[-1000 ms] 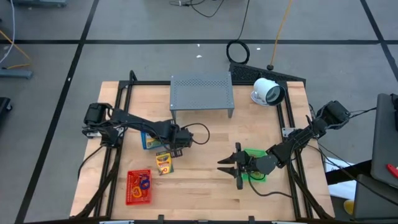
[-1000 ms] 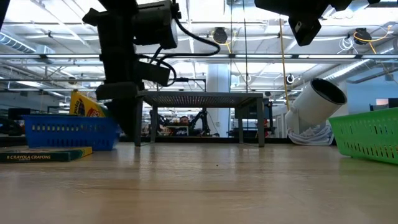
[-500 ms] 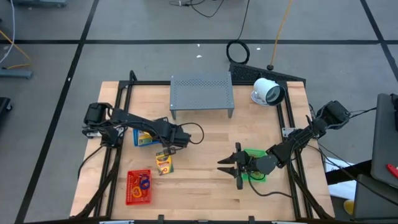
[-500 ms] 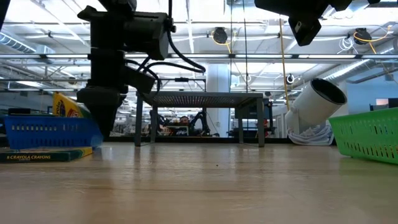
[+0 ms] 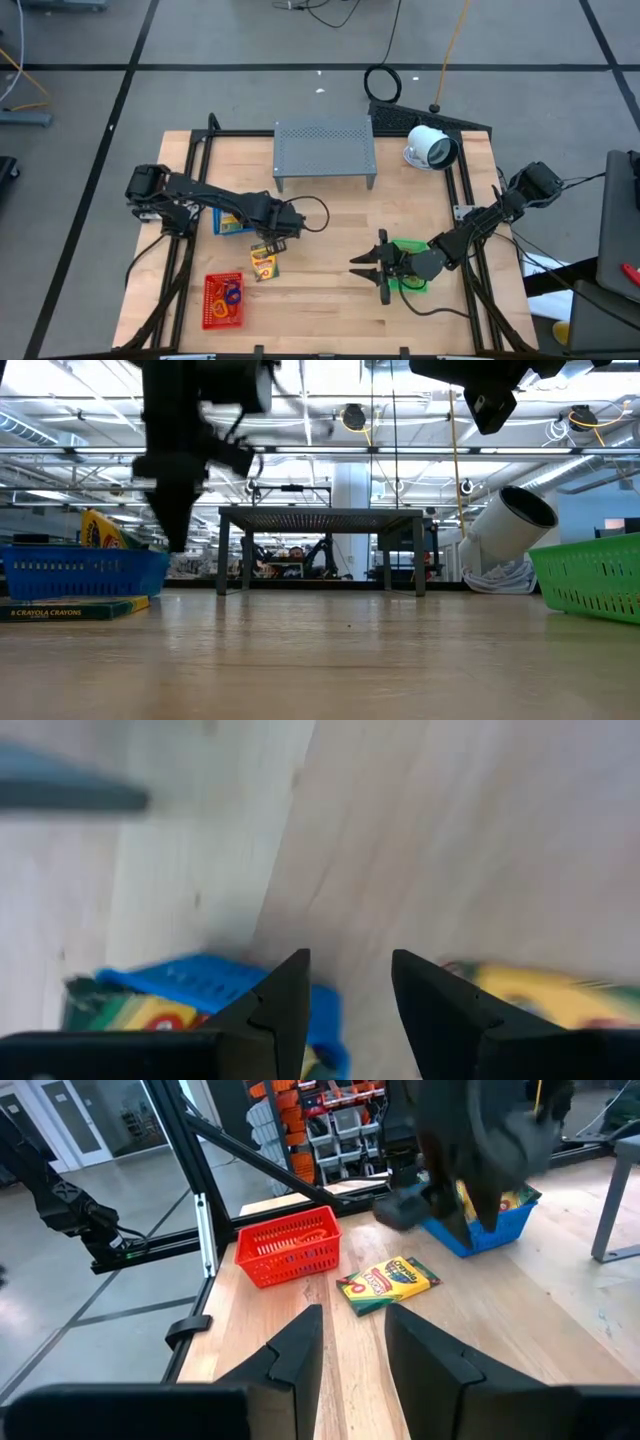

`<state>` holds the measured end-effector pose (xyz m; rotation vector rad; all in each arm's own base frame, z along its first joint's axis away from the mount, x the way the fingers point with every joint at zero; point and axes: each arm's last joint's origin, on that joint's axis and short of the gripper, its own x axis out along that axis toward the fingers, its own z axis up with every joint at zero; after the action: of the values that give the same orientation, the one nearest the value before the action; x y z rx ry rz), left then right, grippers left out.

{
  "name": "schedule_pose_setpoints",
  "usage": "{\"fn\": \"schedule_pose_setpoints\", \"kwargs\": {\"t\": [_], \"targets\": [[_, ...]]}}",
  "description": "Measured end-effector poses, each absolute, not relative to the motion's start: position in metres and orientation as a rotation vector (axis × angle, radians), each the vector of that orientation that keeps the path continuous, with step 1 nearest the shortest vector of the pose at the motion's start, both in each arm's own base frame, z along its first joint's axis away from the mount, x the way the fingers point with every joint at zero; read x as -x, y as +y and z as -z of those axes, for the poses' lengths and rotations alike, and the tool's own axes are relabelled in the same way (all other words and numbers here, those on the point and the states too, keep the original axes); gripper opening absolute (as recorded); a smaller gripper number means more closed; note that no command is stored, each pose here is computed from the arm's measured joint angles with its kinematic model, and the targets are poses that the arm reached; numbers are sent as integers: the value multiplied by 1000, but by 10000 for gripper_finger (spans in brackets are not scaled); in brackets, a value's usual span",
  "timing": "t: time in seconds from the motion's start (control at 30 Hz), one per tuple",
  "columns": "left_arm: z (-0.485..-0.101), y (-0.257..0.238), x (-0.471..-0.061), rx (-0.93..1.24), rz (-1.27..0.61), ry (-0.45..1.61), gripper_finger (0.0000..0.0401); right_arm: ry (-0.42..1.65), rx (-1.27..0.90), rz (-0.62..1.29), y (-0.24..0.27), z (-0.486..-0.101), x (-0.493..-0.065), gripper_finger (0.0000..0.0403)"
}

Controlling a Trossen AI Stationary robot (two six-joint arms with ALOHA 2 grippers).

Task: Pick & Place Office Desk Supplies
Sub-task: Put the yellow crayon box into the blue bin

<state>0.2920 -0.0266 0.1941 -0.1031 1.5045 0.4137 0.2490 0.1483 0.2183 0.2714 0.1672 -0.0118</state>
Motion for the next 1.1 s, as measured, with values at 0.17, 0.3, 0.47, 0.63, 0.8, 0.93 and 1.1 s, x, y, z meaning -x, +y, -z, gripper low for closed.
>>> {"fn": "schedule_pose_setpoints", "kwargs": {"t": [0.17, 0.3, 0.47, 0.63, 0.8, 0.93, 1.1], "targets": [[-230, -47, -305, 110, -316, 1357, 152, 168, -274, 9, 149, -218, -249, 100], [-250, -66, -303, 170, -266, 1381, 152, 170, -273, -5, 153, -218, -246, 100], [-256, -81, -286, 246, -368, 1504, 152, 173, -270, -23, 157, -218, -243, 100], [-250, -90, -271, 305, -436, 1613, 152, 173, -267, -31, 159, -218, -242, 100], [-231, -90, -265, 377, -448, 1681, 152, 173, -267, -31, 160, -218, -242, 100], [-213, -87, -260, 419, -459, 1718, 152, 174, -267, -32, 160, -218, -242, 100], [-200, -85, -252, 410, -483, 1756, 151, 175, -267, -42, 162, -218, -240, 100]]}}
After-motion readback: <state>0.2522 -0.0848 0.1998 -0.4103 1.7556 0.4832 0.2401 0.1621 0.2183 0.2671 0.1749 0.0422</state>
